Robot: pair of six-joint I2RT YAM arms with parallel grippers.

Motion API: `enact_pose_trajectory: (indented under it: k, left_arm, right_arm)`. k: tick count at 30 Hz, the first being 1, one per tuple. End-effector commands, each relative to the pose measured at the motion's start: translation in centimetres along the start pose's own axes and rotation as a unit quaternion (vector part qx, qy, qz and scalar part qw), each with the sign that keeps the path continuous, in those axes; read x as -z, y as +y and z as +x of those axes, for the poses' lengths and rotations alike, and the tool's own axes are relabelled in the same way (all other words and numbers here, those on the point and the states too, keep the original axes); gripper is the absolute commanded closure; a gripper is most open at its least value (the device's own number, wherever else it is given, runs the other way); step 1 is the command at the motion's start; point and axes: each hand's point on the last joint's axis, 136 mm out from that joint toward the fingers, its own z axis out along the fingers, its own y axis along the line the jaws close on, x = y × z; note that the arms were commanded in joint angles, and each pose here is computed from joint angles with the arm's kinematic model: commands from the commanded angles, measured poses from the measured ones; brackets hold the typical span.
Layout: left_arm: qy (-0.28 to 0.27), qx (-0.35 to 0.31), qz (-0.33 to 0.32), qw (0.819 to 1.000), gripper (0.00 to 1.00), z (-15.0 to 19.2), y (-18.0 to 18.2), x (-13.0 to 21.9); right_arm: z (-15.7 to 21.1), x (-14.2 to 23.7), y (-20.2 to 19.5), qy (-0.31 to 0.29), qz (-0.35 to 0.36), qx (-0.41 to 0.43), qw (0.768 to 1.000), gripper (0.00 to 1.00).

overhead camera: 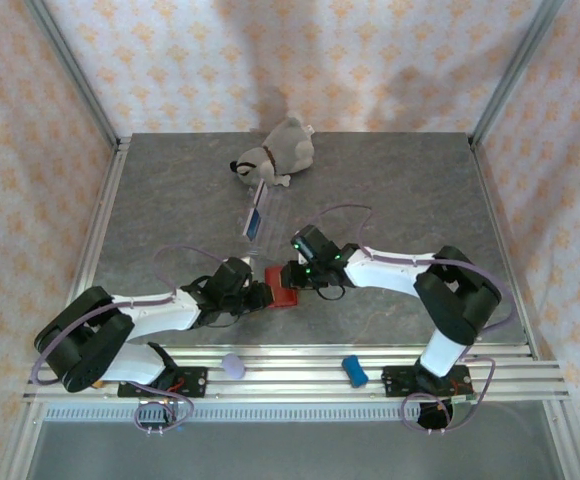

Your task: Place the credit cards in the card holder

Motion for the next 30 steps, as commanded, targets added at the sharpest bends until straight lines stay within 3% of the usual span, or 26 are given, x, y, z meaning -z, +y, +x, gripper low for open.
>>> enact_pose_trajectory:
  k: [1, 7, 30]
  left_arm:
    - [-0.003, -0.012, -0.004, 1.000, 0.71, -0.4, -0.3, -0.4]
    - [-0.002, -0.014, -0.004, 1.000, 0.72, -0.4, -0.3, -0.4]
    - [0.006, -0.020, -0.006, 1.000, 0.74, 0.0, 0.0, -0.6]
  right_arm:
    - [-0.8, -0.2, 0.8, -0.008, -0.019, -0.002, 1.000, 0.71]
    - [-0.8, -0.3, 0.8, -0.008, -0.018, -0.002, 1.000, 0.76]
    - [-0.1, -2.2, -0.6, -0.006, -0.008, -0.016, 1.000, 0.78]
